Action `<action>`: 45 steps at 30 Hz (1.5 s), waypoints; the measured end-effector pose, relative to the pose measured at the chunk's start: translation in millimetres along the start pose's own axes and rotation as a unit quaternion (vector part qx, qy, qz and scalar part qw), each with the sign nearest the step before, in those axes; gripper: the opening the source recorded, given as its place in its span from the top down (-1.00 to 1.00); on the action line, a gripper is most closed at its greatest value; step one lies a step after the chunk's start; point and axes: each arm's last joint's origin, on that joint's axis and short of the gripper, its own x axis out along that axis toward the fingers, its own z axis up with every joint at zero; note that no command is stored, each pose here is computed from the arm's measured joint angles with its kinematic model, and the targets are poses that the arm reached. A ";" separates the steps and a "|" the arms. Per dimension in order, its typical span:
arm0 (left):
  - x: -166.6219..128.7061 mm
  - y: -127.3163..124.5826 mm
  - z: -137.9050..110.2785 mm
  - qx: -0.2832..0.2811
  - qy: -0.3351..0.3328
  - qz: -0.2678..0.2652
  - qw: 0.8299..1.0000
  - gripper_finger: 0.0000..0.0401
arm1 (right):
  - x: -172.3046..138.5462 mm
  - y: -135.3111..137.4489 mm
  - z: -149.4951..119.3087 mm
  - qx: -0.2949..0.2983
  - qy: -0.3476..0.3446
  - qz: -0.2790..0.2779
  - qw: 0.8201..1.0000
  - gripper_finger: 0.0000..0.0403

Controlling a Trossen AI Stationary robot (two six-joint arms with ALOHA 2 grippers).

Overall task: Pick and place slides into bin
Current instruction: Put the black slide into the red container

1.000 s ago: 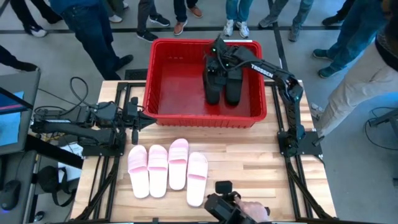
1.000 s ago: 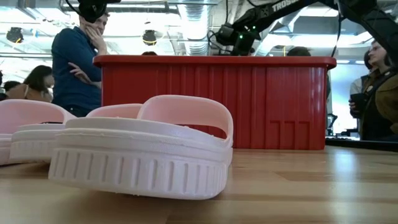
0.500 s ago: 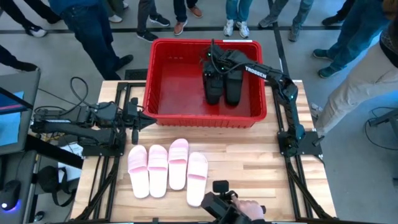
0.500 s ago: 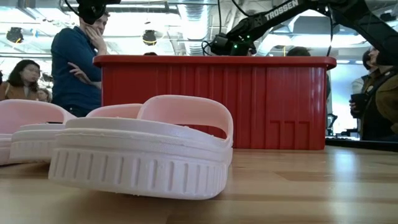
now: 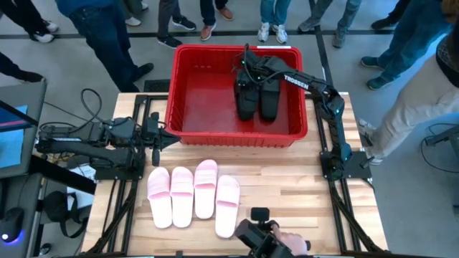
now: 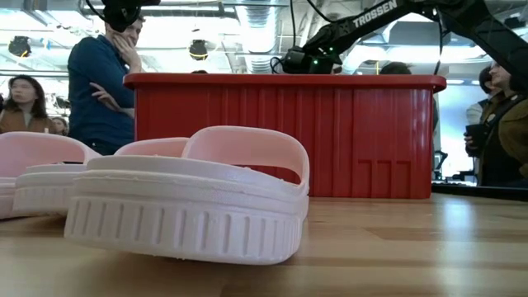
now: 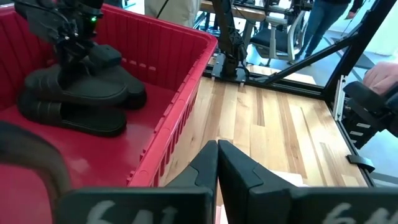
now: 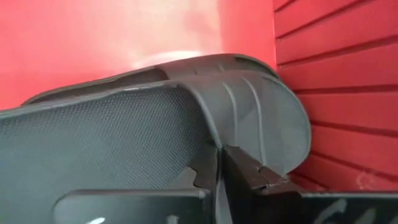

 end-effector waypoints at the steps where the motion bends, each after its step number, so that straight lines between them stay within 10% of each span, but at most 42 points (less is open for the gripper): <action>1: 0.0 0.0 0.0 0.000 0.000 0.000 1.000 1.00 | 0.1 -0.2 -0.6 0.007 0.001 0.001 1.000 0.91; 45: 0.0 -0.2 0.0 -0.001 0.000 -0.003 1.000 1.00 | -7.7 7.8 4.5 -0.022 0.002 0.021 1.000 0.07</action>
